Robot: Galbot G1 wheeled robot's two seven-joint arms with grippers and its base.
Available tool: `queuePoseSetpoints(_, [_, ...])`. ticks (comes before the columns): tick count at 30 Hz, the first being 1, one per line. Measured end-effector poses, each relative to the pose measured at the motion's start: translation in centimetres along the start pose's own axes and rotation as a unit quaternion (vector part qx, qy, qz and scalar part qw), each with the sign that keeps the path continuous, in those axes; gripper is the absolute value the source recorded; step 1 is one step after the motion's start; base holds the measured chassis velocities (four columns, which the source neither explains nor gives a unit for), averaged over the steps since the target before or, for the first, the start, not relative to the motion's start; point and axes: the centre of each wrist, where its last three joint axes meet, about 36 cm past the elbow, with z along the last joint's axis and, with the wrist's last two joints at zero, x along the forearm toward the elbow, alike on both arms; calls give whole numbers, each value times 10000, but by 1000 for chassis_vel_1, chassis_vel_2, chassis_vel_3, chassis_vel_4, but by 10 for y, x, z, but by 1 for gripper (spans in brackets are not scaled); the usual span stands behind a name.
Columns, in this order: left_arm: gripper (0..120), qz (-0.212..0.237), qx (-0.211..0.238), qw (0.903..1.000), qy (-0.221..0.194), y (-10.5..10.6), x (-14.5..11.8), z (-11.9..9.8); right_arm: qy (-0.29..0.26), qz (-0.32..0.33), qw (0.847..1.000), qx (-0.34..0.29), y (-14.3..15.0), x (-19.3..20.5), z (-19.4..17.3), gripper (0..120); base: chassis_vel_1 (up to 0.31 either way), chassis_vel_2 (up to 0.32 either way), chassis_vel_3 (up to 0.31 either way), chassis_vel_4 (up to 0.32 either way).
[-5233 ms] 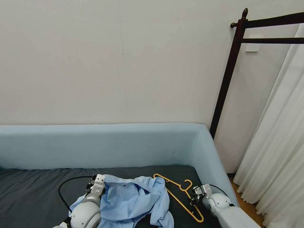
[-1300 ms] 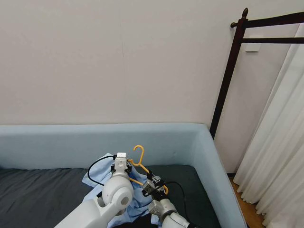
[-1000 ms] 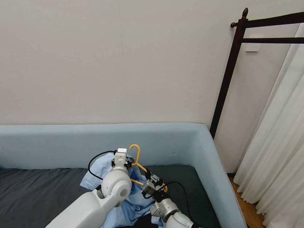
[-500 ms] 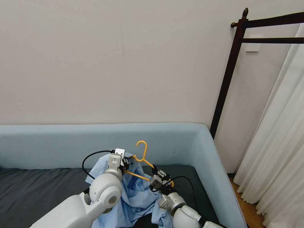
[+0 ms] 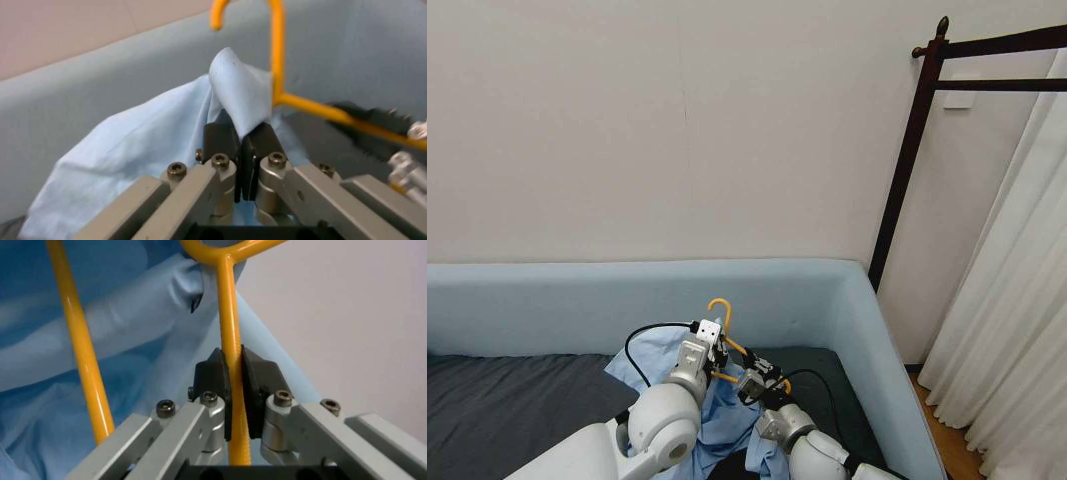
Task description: Pick up the clothes from the sofa and hang them on the clothes hanger.
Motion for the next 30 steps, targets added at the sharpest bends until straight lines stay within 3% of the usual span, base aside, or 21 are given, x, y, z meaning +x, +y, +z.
queuePoseSetpoints(7, [0, -99, -97, 9998, -117, 34, 26, 26, -59, 23, 10000, -66, -6, -8, -2, 5, 0, 0, 0, 0])
queuePoseSetpoints(14, [0, 13, -172, 9991, -385, 45, 44, 46, -349, -215, 9992, -41, 7, -11, -20, 5, 0, 0, 0, 0])
queuePoseSetpoints(24, [34, 355, -760, 9963, -209, 59, 61, 50, -300, 19, 9995, -7, -6, -18, -15, 5, 0, 0, 0, 0])
queuePoseSetpoints(30, [57, 609, -897, 9911, -767, 82, 59, 59, -222, 377, 9989, 157, -28, -21, 5, 5, 0, 0, 0, 0])
